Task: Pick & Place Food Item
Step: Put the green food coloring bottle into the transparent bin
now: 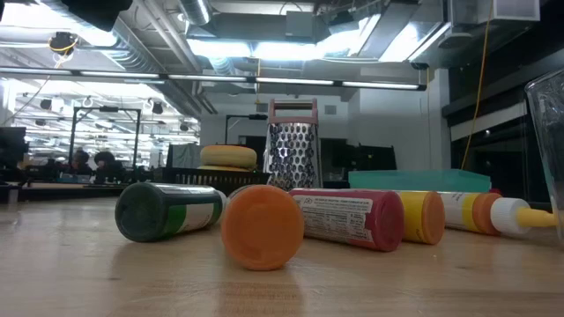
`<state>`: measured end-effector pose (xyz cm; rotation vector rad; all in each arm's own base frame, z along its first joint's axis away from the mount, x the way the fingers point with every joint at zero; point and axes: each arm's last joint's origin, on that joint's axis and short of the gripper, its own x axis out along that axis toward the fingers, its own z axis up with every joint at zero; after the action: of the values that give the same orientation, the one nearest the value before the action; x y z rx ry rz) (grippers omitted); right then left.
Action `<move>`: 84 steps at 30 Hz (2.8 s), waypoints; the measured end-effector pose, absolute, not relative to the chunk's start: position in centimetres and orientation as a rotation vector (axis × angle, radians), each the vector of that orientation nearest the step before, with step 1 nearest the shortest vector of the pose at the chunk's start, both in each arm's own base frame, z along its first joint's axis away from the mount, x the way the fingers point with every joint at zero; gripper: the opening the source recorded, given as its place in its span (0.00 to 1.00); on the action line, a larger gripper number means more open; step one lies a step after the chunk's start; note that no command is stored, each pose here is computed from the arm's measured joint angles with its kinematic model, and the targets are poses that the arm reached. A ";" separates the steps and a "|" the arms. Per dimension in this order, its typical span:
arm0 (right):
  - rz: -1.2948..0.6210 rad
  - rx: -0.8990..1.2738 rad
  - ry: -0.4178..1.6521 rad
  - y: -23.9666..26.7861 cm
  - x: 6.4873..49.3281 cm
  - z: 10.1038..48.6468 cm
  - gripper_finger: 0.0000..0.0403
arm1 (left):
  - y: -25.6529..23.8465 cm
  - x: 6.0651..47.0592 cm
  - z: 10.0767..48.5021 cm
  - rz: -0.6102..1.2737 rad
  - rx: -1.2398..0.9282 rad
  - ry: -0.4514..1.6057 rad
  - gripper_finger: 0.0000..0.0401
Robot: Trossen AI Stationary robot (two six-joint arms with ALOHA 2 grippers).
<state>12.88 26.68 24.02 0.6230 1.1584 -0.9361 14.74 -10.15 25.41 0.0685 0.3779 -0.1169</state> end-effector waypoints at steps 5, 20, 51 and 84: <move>-0.929 0.632 1.159 26.5 12.8 24.4 0.44 | -10.1 14.7 25.4 -0.116 0.073 0.377 0.51; -0.823 0.599 0.886 22.3 13.4 28.8 0.44 | -10.0 14.8 25.5 -0.075 0.116 0.356 0.51; -0.791 0.053 0.457 12.0 27.0 32.3 0.44 | -11.4 20.9 15.5 0.401 -0.572 0.681 0.51; -0.616 -0.256 0.786 9.2 28.1 31.7 0.44 | -17.9 36.5 17.8 0.830 -0.740 1.112 0.51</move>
<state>28.05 9.18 31.73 -0.2562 0.7864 -0.6165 36.52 -17.92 17.75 -0.7403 1.1124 0.8296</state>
